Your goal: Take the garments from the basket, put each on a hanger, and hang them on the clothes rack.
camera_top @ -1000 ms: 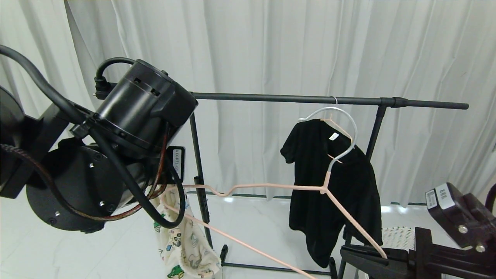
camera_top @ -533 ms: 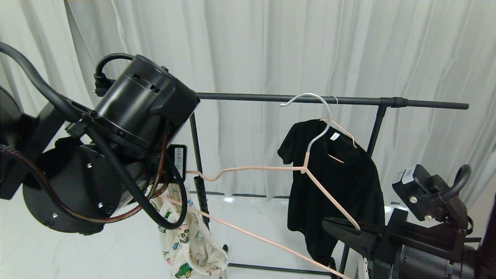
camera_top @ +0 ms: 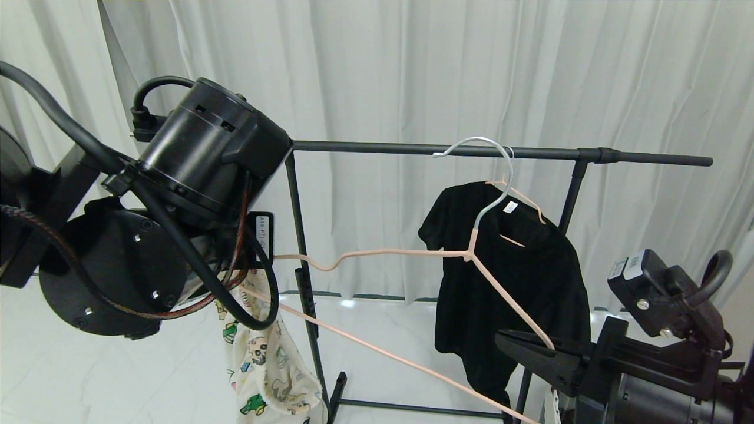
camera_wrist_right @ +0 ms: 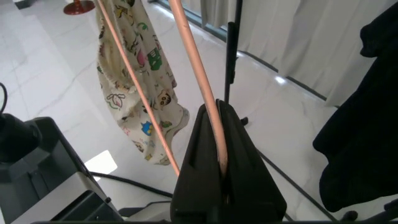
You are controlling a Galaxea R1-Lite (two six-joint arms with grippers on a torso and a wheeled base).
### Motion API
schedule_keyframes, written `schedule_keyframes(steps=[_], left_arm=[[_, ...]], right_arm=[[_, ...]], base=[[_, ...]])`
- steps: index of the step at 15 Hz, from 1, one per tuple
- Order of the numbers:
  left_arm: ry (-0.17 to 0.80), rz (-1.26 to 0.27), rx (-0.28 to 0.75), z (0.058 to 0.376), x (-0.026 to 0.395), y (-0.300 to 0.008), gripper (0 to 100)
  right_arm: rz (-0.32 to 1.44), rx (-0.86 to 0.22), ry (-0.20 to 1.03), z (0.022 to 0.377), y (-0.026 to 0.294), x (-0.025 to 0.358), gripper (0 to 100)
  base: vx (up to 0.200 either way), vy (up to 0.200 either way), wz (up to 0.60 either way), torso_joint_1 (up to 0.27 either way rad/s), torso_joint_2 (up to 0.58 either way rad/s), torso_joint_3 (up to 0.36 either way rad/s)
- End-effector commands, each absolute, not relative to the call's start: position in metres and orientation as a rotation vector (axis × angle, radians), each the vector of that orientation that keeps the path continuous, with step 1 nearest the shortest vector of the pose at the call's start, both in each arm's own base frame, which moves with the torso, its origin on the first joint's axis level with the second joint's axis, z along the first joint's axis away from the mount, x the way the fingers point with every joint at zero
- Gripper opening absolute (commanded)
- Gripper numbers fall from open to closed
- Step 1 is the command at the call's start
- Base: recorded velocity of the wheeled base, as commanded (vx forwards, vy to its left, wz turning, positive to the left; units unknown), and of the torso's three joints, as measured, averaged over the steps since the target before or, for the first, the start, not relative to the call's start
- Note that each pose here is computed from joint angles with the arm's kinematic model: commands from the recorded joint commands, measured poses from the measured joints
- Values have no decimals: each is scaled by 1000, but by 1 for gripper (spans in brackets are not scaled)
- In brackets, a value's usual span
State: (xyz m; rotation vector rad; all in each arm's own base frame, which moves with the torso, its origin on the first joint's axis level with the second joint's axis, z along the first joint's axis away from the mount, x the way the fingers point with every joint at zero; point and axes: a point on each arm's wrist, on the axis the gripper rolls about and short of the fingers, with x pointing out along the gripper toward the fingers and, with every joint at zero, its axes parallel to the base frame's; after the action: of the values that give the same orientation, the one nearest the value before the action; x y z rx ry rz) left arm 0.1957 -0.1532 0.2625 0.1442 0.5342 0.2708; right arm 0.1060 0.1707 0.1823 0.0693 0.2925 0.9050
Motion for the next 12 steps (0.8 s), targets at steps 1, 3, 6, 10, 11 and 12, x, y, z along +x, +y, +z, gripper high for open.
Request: schedule_keyframes(steps=[1,3,6,10,11,12], left_arm=[[534,272,146,262,195,-153,0],[532,283,143,263,197,-151,0],[529,292,149,262,197,-151,0],[520,283,147,264,195,-154,0],[520,287,151,263,195,-154,0],[519,289,152,263,195,-153,0]], right_arm=[[908,71,287,184,171,105,0],[907,73,284,184,170,105,0],[907,71,287,184,170,105,0],[901,68,291,182,171,106,0],[894,65,296,181,171,107,0],[879,66,294,181,170,109,0]], base=[[0,0,0,0,0,0],[0,0,0,0,0,0],[0,0,0,0,0,0],[0,0,0,0,0,0],[0,0,0,0,0,0],[0,0,0,0,0,0]])
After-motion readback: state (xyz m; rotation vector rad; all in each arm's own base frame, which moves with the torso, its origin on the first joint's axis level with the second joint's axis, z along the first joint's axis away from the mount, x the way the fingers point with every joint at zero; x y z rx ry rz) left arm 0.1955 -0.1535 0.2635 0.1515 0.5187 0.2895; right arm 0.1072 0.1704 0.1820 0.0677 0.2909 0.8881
